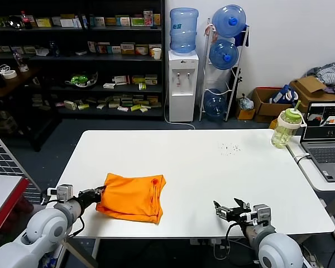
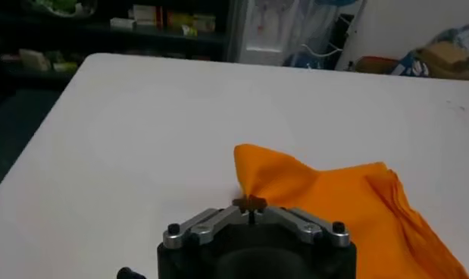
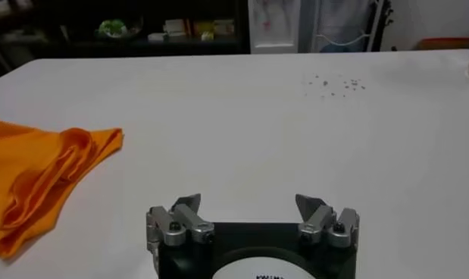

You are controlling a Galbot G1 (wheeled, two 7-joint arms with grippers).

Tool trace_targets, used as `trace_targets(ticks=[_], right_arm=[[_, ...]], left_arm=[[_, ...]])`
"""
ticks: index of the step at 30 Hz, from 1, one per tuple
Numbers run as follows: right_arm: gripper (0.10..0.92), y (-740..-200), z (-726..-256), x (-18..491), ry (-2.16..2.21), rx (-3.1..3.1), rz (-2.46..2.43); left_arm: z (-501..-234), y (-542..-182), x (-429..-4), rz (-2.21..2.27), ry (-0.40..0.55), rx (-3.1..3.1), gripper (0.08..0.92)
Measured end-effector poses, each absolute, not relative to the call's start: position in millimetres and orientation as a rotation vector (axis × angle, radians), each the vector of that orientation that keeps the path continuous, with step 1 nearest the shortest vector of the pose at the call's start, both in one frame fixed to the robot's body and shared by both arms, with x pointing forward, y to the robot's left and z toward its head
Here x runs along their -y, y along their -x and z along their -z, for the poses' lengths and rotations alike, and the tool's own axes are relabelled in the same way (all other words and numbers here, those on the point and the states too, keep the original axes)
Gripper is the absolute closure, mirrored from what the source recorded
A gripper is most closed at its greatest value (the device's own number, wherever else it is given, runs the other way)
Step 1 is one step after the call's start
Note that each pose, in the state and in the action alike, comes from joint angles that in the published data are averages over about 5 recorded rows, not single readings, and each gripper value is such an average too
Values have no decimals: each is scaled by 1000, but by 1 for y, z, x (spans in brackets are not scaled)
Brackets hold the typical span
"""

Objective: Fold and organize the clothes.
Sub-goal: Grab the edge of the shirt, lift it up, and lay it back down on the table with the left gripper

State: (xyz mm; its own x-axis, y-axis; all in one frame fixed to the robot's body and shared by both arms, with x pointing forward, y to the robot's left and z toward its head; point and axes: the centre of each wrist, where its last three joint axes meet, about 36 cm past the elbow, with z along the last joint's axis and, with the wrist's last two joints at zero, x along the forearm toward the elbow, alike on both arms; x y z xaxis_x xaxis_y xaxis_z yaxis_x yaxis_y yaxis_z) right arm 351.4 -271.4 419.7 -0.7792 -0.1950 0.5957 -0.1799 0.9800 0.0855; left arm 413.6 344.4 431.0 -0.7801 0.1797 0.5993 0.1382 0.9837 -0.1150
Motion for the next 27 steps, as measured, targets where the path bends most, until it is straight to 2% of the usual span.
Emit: trace_targets(ticks=[6,18,23,27], right_arm=[[200,-349,-426,275,-269,2501,23],[200,-340,-438,294,-233,2548,7],[200,-337,-440,298,-206,2559,6],[200,-334,-440,301,-185,2564,4]], left_arm=[[-449,-410,-371,-8,157,2498,909],[-461,-409,-465,102,-50,2496,909],[-466,-410,-474,110,-72,2498,909],[-474,-410,-459,87,-44,2509,909]])
